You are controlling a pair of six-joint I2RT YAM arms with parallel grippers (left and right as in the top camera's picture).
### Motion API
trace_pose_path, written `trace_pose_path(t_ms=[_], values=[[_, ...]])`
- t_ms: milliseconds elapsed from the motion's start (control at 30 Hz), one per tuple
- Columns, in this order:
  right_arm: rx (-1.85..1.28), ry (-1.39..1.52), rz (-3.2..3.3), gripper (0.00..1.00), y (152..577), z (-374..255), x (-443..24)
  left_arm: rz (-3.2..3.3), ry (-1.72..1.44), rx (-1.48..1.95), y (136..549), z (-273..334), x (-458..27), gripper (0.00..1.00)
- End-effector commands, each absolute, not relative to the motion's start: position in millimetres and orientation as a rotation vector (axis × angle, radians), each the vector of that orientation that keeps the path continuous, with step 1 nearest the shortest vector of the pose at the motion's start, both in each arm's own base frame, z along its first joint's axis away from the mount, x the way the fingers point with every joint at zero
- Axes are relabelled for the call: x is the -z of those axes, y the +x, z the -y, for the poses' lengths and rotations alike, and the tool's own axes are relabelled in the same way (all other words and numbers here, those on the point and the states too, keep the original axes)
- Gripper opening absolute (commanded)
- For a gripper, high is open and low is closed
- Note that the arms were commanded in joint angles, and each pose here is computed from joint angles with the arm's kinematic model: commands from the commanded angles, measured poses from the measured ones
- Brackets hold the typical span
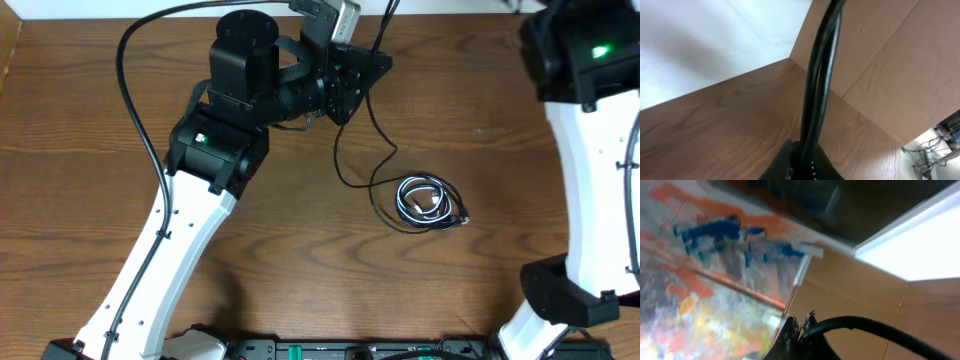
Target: Untangle cables
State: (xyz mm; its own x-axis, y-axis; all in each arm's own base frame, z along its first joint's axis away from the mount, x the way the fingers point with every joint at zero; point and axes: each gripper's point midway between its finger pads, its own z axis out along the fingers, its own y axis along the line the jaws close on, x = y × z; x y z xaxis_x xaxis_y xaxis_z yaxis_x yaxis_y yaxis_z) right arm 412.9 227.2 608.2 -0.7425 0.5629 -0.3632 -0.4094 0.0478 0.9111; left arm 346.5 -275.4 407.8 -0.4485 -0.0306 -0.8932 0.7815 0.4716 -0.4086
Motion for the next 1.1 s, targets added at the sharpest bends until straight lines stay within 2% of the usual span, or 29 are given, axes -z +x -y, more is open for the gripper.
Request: trace_pose_path(t_ms=[0, 67, 100, 167, 233, 400, 667, 800, 1067], values=[[-1.762, 0.153, -1.616, 0.02, 411, -208, -616, -1.78, 0.642, 1.09, 345, 274, -411, 0.17], [-1.772, 0.132, -1.628, 0.01, 408, -209, -615, -1.78, 0.642, 1.09, 345, 275, -411, 0.25], [-1.776, 0.123, -1.632, 0.02, 407, -210, -615, -1.78, 0.642, 1.09, 345, 275, -411, 0.35], [-1.778, 0.121, -1.634, 0.02, 406, -210, -615, -1.78, 0.642, 1.09, 345, 275, -411, 0.38], [-1.778, 0.12, -1.634, 0.02, 406, -210, -615, -1.774, 0.658, 1.108, 342, 276, -411, 0.47], [-1.799, 0.1, -1.642, 0.02, 400, -222, -615, -1.767, 0.669, 1.119, 340, 277, -412, 0.57], [-1.904, 0.069, -1.654, 0.02, 379, -255, -620, -1.755, 0.677, 1.112, 343, 278, -413, 0.61], [-1.905, 0.064, -1.643, 0.01, 379, -256, -622, -1.756, 0.677, 1.113, 343, 278, -412, 0.53], [-1.834, 0.096, -1.61, 0.01, 392, -241, -622, -1.756, 0.677, 1.113, 343, 278, -413, 0.53]])
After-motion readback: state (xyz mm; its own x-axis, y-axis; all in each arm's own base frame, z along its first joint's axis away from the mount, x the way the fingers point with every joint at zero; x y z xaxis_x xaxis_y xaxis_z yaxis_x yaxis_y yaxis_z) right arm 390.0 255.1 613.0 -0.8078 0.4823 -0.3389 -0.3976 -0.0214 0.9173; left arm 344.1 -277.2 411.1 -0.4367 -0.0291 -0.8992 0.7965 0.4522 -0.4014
